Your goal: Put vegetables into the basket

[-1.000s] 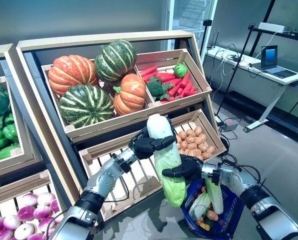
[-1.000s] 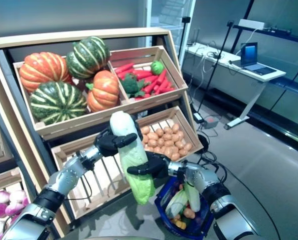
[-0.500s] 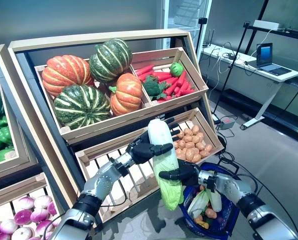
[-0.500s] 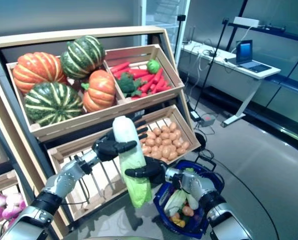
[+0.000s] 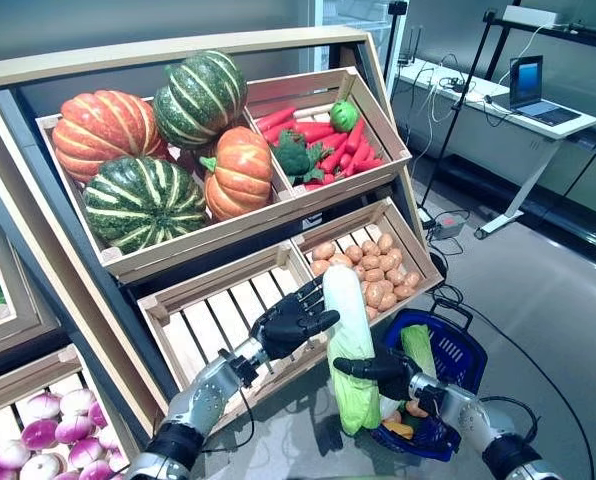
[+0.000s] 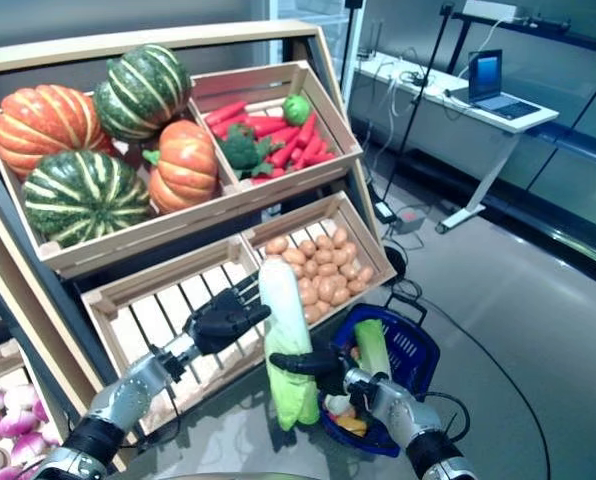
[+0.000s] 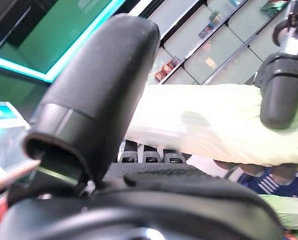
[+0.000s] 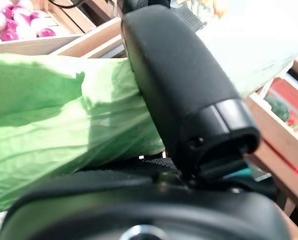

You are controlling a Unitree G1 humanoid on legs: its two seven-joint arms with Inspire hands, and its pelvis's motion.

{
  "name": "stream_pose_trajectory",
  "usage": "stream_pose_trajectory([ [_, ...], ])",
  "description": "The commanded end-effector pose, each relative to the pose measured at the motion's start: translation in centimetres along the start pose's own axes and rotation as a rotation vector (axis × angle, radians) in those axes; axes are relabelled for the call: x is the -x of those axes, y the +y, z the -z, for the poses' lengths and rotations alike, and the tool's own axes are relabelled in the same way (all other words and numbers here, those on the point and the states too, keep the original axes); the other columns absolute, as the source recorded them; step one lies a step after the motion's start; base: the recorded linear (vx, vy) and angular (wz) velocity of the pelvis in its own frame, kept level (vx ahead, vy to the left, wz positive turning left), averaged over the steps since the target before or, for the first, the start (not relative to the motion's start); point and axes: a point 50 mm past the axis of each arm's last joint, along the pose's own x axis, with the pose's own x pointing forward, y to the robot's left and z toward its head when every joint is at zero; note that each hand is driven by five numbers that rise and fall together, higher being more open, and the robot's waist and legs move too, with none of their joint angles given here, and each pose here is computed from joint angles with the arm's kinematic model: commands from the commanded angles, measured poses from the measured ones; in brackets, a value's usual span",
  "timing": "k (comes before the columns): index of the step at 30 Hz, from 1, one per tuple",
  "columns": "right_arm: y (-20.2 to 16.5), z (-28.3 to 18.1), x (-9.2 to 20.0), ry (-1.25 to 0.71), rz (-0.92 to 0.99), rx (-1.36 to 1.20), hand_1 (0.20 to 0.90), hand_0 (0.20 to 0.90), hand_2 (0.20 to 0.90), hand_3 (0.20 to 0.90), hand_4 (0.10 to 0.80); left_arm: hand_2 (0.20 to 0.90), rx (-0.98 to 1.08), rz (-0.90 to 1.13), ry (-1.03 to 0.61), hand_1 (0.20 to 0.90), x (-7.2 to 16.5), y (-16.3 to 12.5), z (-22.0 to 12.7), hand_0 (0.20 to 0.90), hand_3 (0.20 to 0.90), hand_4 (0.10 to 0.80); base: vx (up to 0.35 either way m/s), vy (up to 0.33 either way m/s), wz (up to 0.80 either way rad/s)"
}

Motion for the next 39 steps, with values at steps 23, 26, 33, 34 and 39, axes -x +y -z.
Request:
stream_pose_trajectory([
  [23,-7.3,-16.7,7.2,-0.802,0.837,-0.161,0.3,0.3,0.3,0.3,0.4,0.9,-0.34,0.152,-0.438,0.9,-3.6,-4.4,-11.2,0.9,0.9,0.8,-0.144,-0.015,0.01],
  [26,-7.0,-18.6,7.7,-0.79,0.844,-0.103,0.3,0.3,0.3,0.3,0.4,0.9,-0.365,0.195,-0.495,0.9,-4.4,-6.0,-12.5,0.9,0.9,0.8,-0.21,0.078,-0.01],
  [33,-7.0,-20.7,8.9,-0.789,0.868,-0.09,0.3,0.3,0.3,0.3,0.4,0.9,-0.374,0.27,-0.541,0.9,-5.4,-8.2,-13.6,0.9,0.9,0.8,-0.111,0.059,0.06],
  [34,-6.9,-21.4,9.3,-0.812,0.875,-0.105,0.3,0.3,0.3,0.3,0.4,0.9,-0.37,0.294,-0.55,0.9,-5.5,-8.7,-13.8,0.9,0.9,0.8,-0.107,0.027,0.09],
  [39,-6.4,-23.0,10.0,-0.868,0.886,-0.134,0.3,0.3,0.3,0.3,0.4,0.9,-0.365,0.326,-0.575,0.9,-5.6,-9.4,-14.1,0.9,0.9,0.8,-0.053,0.025,0.09],
])
